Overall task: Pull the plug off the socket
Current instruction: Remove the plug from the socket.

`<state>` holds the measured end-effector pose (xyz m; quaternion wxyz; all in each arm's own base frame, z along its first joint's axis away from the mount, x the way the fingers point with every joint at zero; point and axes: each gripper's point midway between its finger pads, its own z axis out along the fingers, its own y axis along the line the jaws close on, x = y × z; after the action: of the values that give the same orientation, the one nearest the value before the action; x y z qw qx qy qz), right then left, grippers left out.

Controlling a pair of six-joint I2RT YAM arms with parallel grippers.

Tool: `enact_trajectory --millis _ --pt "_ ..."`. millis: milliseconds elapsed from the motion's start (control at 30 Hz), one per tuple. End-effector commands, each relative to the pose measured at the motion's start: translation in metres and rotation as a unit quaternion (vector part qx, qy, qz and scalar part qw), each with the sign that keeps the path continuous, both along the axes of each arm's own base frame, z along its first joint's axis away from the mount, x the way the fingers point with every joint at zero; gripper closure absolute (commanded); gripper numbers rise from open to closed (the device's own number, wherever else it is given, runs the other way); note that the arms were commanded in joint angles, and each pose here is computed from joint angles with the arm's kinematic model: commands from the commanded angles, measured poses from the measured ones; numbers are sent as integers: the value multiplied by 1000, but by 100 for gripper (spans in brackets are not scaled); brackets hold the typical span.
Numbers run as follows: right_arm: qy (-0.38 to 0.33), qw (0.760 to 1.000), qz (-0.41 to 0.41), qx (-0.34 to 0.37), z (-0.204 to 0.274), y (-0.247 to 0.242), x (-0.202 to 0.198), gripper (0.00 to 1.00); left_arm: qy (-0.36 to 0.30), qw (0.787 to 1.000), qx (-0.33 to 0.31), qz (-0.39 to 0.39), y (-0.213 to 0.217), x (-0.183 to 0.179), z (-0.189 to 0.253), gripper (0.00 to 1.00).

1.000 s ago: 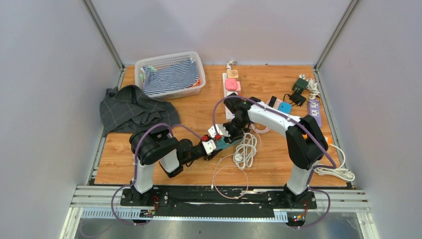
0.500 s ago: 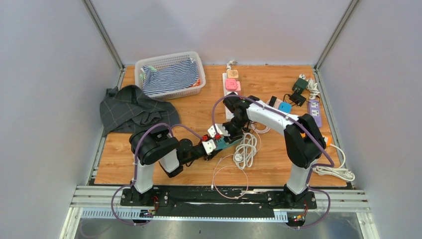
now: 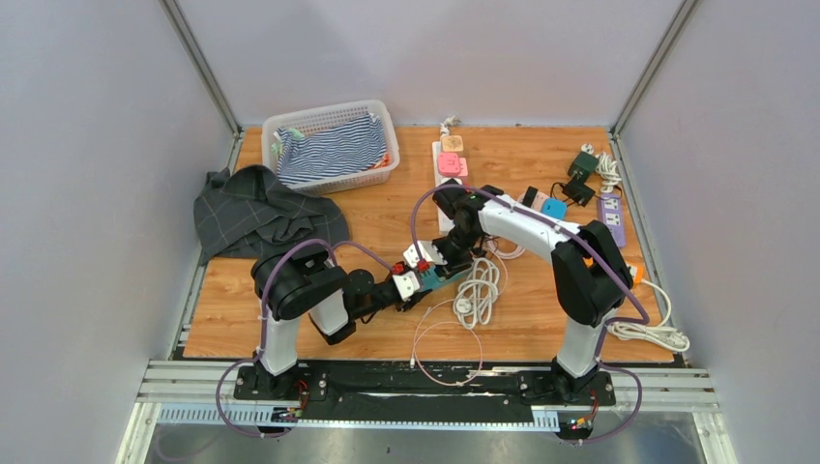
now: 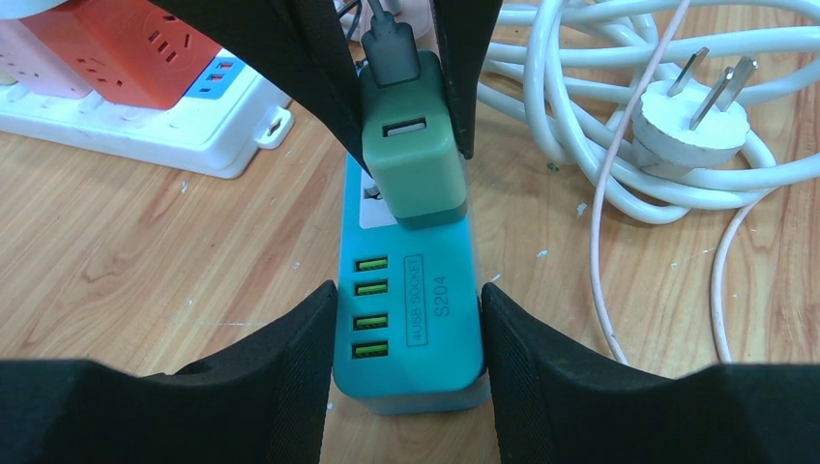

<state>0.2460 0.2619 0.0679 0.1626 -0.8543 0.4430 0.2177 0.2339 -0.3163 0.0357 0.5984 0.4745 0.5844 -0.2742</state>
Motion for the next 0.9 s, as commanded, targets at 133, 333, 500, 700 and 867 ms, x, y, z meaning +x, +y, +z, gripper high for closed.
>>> enact_trajectory --millis 133,333,500,700,867 --pt "94 995 27 20 0 25 -44 100 18 1000 -5 -19 -5 -9 -5 86" --pt "107 993 43 22 13 30 -54 100 19 1000 -5 -17 -5 -8 -5 87" --pt "86 995 46 -6 -1 13 -45 100 20 1000 -6 -18 -5 -9 -4 87" --pt "74 997 18 6 3 24 -36 100 20 1000 -4 -19 -5 -9 -5 87" --pt "77 997 18 5 5 42 -46 100 21 1000 -4 -19 -5 -9 -5 87"
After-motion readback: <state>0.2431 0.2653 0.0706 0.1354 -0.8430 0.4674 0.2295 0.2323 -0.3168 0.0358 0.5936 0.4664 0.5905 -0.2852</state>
